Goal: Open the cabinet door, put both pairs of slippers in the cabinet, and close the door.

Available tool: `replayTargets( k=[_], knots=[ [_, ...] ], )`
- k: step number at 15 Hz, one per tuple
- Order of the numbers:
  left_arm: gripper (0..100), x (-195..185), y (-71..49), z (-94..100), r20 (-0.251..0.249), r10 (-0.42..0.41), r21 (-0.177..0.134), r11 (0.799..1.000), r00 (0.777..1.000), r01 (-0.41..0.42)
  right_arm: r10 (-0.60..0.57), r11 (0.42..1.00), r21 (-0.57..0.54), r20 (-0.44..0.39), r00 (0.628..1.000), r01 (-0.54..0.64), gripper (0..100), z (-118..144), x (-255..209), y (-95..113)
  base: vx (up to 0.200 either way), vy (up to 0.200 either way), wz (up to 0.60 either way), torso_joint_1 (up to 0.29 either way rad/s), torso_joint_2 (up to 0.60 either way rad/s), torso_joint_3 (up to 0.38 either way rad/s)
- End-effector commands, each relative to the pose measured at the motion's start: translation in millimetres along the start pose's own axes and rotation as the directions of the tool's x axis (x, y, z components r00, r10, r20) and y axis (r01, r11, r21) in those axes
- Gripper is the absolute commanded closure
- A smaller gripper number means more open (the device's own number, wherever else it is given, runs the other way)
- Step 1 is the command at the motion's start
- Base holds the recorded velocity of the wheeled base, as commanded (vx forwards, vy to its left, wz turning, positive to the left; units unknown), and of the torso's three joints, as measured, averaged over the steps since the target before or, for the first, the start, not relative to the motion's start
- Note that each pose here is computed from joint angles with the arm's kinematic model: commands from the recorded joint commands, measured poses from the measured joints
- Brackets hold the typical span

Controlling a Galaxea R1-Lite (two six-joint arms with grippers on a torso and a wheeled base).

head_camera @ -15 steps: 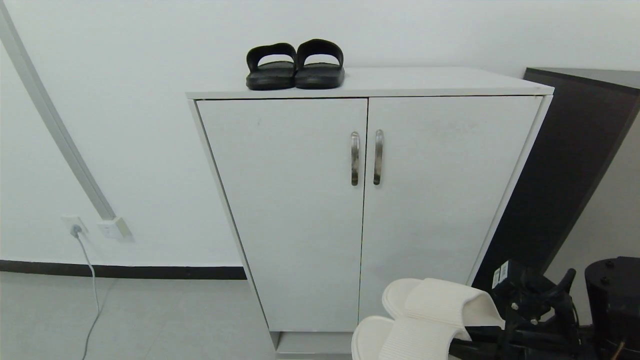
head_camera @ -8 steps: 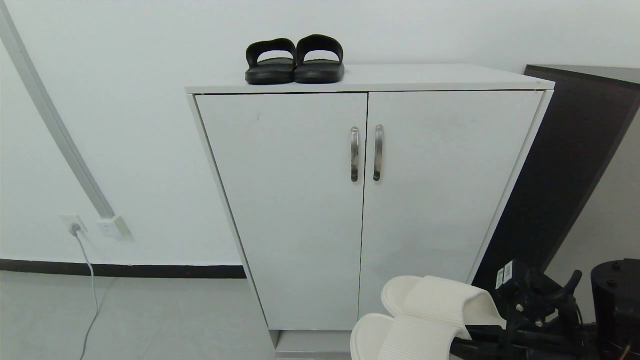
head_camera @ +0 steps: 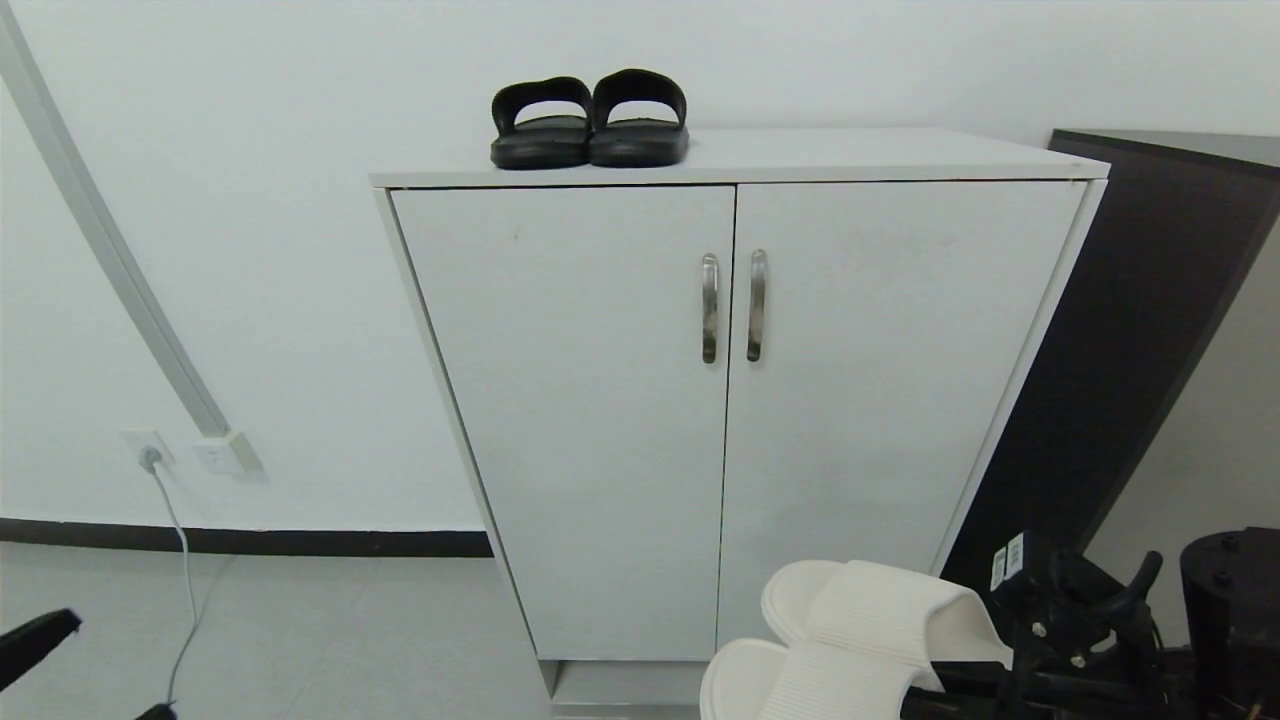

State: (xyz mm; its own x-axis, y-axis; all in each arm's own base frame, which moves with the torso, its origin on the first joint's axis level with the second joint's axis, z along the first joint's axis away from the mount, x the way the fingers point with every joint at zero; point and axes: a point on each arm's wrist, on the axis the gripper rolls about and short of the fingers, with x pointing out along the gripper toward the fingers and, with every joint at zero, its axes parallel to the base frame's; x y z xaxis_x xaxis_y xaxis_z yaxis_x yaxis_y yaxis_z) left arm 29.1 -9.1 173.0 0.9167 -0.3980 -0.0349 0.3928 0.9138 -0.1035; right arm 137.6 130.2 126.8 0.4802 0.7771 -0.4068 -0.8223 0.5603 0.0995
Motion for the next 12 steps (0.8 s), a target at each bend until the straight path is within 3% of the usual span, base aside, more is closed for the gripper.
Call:
replayTargets(
  k=[1,4,6,9,12],
  knots=[
    [0,49,16.0,15.7,-0.081,-0.121,-0.036,0.992,0.989,0.119,0.004,1.000,-0.001,-0.008,1.000,-0.004,100,-1,2,0,0.000,0.000,0.00,0.000,0.00,0.000],
    [0,86,16.6,29.2,-0.065,-0.235,-0.020,0.972,0.970,0.235,0.004,1.000,0.002,-0.013,1.000,-0.004,100,-2,2,0,0.000,0.000,0.00,0.000,0.00,0.000],
    [0,111,13.6,35.0,-0.086,-0.293,-0.026,0.956,0.952,0.292,0.004,1.000,0.001,-0.016,1.000,-0.004,100,-2,3,0,0.000,0.000,0.00,0.000,0.00,0.000],
    [0,145,2.5,40.5,-0.128,-0.382,-0.045,0.924,0.915,0.380,0.005,1.000,0.002,-0.023,1.000,-0.005,100,-3,4,0,0.000,0.000,0.00,0.000,0.00,0.000],
    [0,179,-19.6,42.8,-0.163,-0.485,-0.059,0.874,0.859,0.482,0.004,1.000,0.002,-0.023,1.000,-0.004,100,-3,4,0,0.000,0.000,0.00,0.000,0.00,0.000]
  ],
)
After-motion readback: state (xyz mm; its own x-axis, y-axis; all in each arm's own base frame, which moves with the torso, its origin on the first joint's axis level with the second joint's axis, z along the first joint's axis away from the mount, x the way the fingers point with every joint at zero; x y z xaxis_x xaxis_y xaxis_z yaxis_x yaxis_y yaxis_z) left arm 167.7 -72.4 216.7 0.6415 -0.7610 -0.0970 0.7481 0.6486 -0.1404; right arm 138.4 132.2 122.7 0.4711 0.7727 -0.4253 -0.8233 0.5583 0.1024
